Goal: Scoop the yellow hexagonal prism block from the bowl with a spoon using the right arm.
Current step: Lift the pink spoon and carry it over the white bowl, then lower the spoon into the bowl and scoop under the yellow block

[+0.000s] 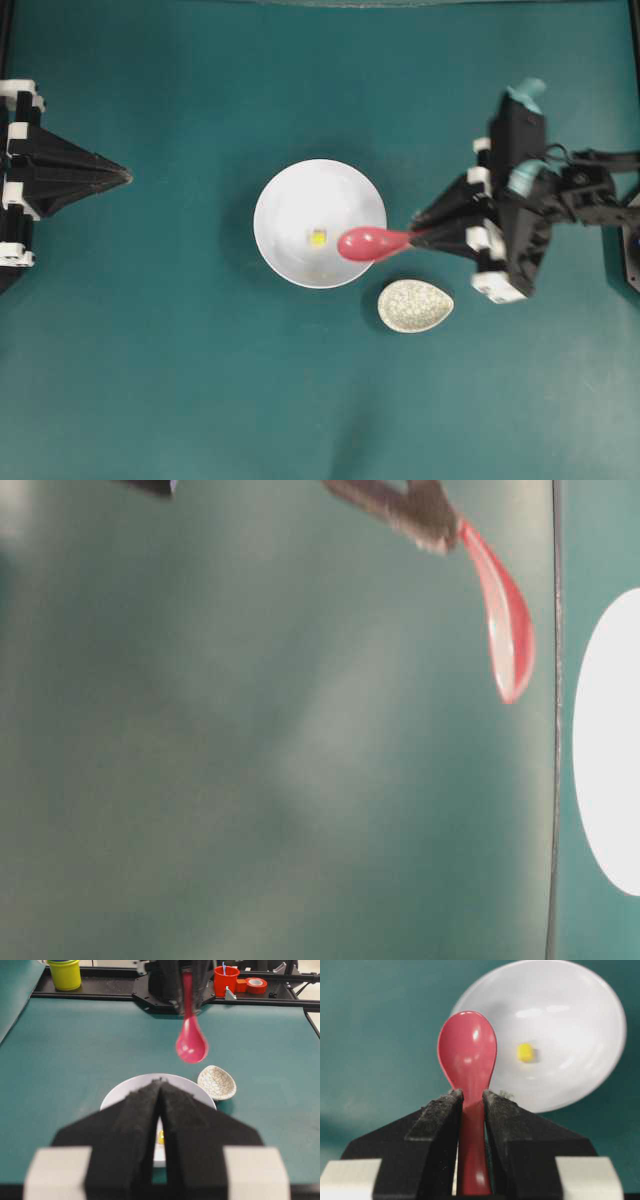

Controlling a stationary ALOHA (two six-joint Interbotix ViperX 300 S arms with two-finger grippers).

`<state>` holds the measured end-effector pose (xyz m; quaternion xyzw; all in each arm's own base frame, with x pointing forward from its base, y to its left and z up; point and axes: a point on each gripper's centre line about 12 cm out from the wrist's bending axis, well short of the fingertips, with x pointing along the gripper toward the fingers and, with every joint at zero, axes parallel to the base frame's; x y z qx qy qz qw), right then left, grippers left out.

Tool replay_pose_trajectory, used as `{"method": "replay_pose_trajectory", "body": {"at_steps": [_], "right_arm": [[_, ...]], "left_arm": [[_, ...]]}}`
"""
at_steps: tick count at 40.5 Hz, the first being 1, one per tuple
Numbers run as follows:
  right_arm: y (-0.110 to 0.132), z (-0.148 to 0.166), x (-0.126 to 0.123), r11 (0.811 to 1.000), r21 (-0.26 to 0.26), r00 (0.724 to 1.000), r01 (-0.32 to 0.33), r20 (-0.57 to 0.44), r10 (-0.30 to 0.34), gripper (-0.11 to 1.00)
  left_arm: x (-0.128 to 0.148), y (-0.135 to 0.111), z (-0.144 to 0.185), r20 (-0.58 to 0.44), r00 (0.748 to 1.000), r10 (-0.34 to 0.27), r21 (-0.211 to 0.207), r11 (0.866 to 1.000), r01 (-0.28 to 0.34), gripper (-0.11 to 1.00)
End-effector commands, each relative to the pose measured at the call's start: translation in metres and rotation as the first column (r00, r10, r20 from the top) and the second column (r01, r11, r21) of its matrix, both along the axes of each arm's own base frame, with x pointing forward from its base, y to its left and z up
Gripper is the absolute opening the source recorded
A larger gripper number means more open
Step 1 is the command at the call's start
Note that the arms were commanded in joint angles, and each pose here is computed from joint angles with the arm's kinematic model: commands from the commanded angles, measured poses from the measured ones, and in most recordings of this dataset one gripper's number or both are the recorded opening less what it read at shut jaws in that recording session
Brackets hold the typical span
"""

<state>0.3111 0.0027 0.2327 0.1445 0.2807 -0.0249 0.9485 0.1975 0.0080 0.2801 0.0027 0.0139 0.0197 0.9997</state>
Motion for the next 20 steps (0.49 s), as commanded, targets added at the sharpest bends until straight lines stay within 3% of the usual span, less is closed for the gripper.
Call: {"method": "replay_pose_trajectory", "body": {"at_steps": [1,8,20], "right_arm": [[-0.009,0.007,0.014,1.000,0.017,0.999,0.021,-0.032,-0.020,0.21],[-0.021,-0.003,0.036,0.998,0.048,0.986,0.042,-0.162,-0.034,0.21],[-0.030,-0.011,0.067,0.997,0.080,0.940,0.023,-0.342,0.006,0.21]], "left_arm": [[0.002,0.001,0.005,0.011,1.000,0.003,0.000,1.000,-0.003,0.00],[0.002,0.000,0.004,-0.002,1.000,0.001,0.000,1.000,-0.001,0.00],[0.002,0.001,0.000,-0.023,1.000,0.003,-0.001,1.000,-0.003,0.00]]}}
